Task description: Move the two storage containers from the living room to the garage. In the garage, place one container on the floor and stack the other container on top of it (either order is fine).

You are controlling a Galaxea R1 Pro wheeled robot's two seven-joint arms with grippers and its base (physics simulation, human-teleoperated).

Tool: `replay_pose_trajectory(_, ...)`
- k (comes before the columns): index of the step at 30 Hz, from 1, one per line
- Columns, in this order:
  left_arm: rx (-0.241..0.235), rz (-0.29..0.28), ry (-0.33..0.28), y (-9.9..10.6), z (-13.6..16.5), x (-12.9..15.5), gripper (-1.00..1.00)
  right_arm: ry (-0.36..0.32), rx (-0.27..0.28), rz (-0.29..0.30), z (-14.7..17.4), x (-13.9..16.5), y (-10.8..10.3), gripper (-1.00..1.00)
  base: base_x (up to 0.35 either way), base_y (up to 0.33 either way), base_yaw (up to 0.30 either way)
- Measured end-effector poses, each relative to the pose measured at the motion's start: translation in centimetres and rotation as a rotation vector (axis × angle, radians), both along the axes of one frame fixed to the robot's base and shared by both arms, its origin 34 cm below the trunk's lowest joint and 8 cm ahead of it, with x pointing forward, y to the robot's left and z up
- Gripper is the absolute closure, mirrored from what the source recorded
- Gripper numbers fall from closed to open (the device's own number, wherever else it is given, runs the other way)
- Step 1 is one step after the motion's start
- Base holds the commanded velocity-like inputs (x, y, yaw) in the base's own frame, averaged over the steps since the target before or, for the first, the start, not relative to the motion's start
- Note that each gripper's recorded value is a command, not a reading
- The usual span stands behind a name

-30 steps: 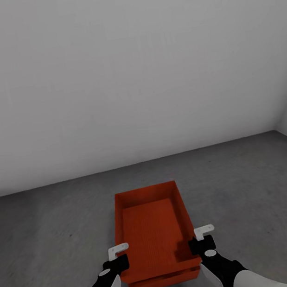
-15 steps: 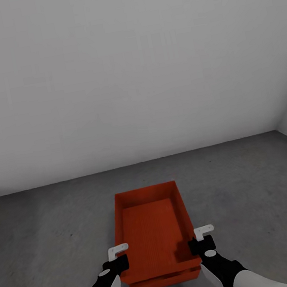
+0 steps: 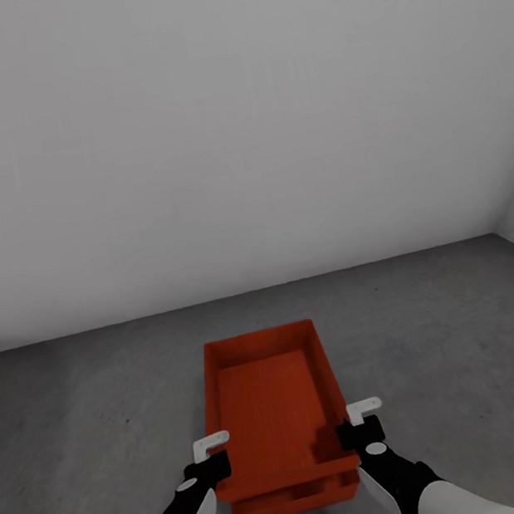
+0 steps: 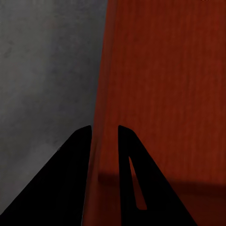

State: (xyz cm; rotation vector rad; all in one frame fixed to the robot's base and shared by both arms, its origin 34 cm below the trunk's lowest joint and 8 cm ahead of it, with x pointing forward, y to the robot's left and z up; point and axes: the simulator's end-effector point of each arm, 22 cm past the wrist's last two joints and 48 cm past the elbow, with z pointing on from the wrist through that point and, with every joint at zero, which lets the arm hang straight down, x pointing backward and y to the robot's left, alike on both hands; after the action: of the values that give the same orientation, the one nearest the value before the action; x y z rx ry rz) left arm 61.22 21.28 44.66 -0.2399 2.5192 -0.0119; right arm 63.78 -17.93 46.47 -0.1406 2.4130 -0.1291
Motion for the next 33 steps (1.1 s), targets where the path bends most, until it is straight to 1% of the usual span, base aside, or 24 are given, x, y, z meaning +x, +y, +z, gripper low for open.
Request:
replay_pose_trajectory(9,0.002,0.002,-0.019,-0.2,0.6,0.8,1.0,-0.019,0.002,0.001,0.6,0.8,-0.2,1.0,0.0,0.0,0.0)
replay_pose_trajectory(17,0.003,0.001,-0.024,-0.2,0.8,1.0,1.0,-0.025,0.003,0.002,0.7,1.0,-0.2,1.0,0.0,0.0,0.0)
replay_pose_trajectory(18,0.01,-0.004,-0.029,0.0,1.0,1.3,1.0,-0.03,0.007,-0.004,0.9,1.1,-0.1,1.0,0.0,0.0,0.0)
replay_pose_trajectory(20,0.007,-0.002,-0.048,0.0,1.5,1.9,1.0,-0.048,0.005,-0.002,1.4,1.8,0.0,1.0,0.0,0.0,0.0)
replay_pose_trajectory(33,0.007,-0.001,-0.049,0.0,1.5,2.0,1.0,-0.049,0.006,-0.001,1.5,1.8,0.0,1.0,0.0,0.0,0.0)
